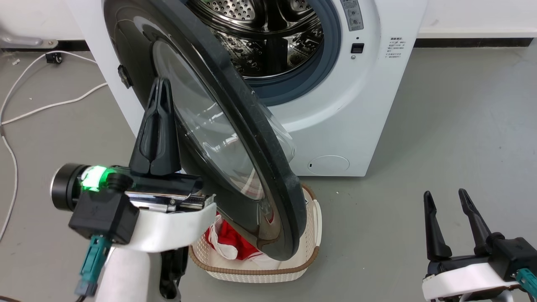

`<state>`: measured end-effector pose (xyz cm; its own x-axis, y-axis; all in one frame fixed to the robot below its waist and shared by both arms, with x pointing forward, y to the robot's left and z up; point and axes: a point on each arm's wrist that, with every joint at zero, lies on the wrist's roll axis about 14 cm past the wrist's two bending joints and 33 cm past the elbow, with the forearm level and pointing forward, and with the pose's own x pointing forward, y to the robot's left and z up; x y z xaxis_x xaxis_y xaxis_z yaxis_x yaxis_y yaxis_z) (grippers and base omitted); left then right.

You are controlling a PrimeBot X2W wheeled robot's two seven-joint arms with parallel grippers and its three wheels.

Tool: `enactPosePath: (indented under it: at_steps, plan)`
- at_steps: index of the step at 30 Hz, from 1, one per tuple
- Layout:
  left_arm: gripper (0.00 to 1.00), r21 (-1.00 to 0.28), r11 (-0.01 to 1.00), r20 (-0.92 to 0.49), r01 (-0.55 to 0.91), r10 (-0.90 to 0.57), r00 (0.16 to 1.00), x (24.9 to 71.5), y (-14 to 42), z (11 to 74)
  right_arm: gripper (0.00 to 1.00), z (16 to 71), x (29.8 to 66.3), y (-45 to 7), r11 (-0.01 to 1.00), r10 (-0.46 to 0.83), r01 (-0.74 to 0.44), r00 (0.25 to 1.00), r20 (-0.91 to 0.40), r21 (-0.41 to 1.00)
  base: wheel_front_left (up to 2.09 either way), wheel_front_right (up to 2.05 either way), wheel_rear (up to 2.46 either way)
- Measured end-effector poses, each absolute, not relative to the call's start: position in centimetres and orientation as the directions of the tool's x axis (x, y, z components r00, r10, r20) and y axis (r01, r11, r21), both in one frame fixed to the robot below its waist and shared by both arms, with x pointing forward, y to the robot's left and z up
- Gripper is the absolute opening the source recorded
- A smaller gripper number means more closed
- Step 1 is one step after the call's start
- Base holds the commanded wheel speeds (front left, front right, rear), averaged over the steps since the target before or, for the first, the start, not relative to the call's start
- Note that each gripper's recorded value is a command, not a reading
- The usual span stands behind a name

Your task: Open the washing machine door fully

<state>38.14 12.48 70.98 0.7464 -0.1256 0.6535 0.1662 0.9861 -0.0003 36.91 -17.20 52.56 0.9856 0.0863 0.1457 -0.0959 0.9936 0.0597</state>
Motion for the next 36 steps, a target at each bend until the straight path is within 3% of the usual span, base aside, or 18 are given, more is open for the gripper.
enactPosePath:
  at_steps: [7,17,22,27,36]
  plan:
    - [0.00,0.047,0.962,0.768,0.270,-0.207,0.605,34.9,9.2,75.5,1.00,52.7,36.8,-17.7,0.994,0.070,-0.081,0.986,0.150,0.067,0.00,0.00,0.00]
    - [0.00,0.128,0.829,0.719,0.544,-0.455,0.526,31.8,1.3,73.9,1.00,52.4,36.9,-17.9,0.994,0.064,-0.075,0.988,0.141,0.075,0.00,0.00,0.00]
    - [0.00,0.106,0.745,0.605,0.658,-0.574,0.552,30.7,-2.1,70.5,1.00,52.4,36.9,-17.8,0.994,0.066,-0.077,0.988,0.142,0.076,0.00,0.00,0.00]
    - [0.00,0.007,0.689,0.454,0.725,-0.648,0.611,30.0,-4.0,65.8,1.00,52.3,36.8,-17.7,0.994,0.070,-0.081,0.988,0.139,0.077,0.00,0.00,0.00]
    - [0.00,-0.082,0.718,0.210,0.691,-0.665,0.716,30.4,-3.8,58.2,1.00,51.9,36.7,-17.6,0.993,0.071,-0.082,0.989,0.129,0.084,0.00,0.00,0.00]
